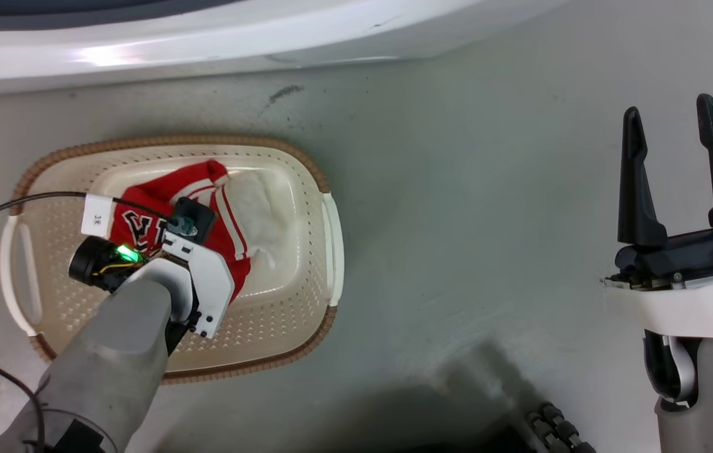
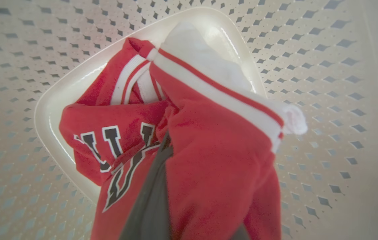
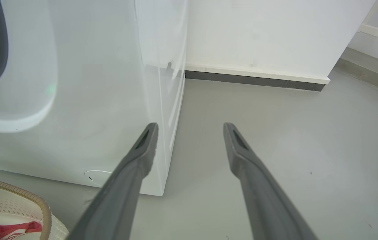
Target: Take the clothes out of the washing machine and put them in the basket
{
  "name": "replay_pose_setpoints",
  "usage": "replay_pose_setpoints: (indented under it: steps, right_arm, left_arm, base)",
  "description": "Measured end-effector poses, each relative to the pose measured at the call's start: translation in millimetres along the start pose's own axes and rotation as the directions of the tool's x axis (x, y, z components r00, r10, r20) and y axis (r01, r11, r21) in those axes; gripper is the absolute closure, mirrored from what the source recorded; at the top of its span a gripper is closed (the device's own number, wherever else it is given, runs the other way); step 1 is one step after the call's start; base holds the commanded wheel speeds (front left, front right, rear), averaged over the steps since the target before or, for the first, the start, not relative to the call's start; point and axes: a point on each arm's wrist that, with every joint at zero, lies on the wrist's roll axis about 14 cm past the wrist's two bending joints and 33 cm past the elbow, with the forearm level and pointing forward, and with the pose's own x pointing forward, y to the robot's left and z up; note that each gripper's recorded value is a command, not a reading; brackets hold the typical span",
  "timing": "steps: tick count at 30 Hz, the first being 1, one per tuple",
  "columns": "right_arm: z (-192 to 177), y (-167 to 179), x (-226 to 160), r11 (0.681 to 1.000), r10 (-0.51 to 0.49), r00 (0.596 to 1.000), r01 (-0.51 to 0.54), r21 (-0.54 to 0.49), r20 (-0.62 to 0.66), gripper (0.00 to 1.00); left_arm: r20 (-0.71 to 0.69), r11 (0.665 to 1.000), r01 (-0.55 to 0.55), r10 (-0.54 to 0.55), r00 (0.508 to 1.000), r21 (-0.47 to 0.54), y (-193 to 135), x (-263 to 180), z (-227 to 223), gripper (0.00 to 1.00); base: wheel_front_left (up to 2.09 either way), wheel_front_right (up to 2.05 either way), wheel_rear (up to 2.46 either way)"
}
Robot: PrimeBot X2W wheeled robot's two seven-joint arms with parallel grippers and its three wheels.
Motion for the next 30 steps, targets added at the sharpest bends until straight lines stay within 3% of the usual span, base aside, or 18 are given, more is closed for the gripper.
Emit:
replay_pose_setpoints:
  steps: [6, 11, 12, 13, 16, 30]
  right_arm:
    - [-18.9, -5.7, -0.3, 1.0, -0.014, 0.999, 0.014, -0.007, -0.046, 0.0]
    - [-19.0, -5.7, 1.6, 1.0, -0.012, 0.999, 0.012, -0.008, -0.044, 0.0]
    - [-17.9, -5.3, 1.5, 1.0, -0.012, 0.999, 0.011, -0.007, -0.041, 0.0]
    - [-16.3, -5.0, 1.3, 1.0, -0.011, 0.999, 0.01, -0.006, -0.038, 0.0]
    - [-8.6, -2.7, 0.9, 1.0, -0.005, 1.0, 0.005, -0.002, -0.022, 0.0]
    - [60.7, 16.2, -26.4, 0.999, 0.042, 0.993, -0.042, 0.0, 0.11, 0.0]
  left_arm:
    - [-0.107, 0.997, 0.05, -0.043, 0.993, 0.062, -13.4, 19.8, -23.9, 1.0]
    - [-0.132, 0.997, 0.064, -0.057, 0.99, 0.05, -21.5, 22.8, -28.6, 1.0]
    - [-0.138, 0.997, 0.063, -0.056, 0.989, 0.05, -21.8, 21.6, -29.4, 0.65]
    - [-0.14, 0.997, 0.062, -0.055, 0.989, 0.045, -22.6, 19.8, -30.1, 0.0]
    - [-0.141, 0.998, 0.056, -0.051, 0.989, 0.034, -24.8, 11.5, -31.8, 0.0]
    - [0.175, 0.998, -0.021, 0.03, 0.984, -0.055, -34.0, -66.0, 19.9, 0.0]
  base:
    - [0.0, 0.0, 0.0]
    - [0.0, 0.0, 0.0]
    - [0.0, 0.0, 0.0]
    - [0.0, 0.0, 0.0]
    - [0.0, 0.0, 0.0]
    - [0.0, 0.0, 0.0]
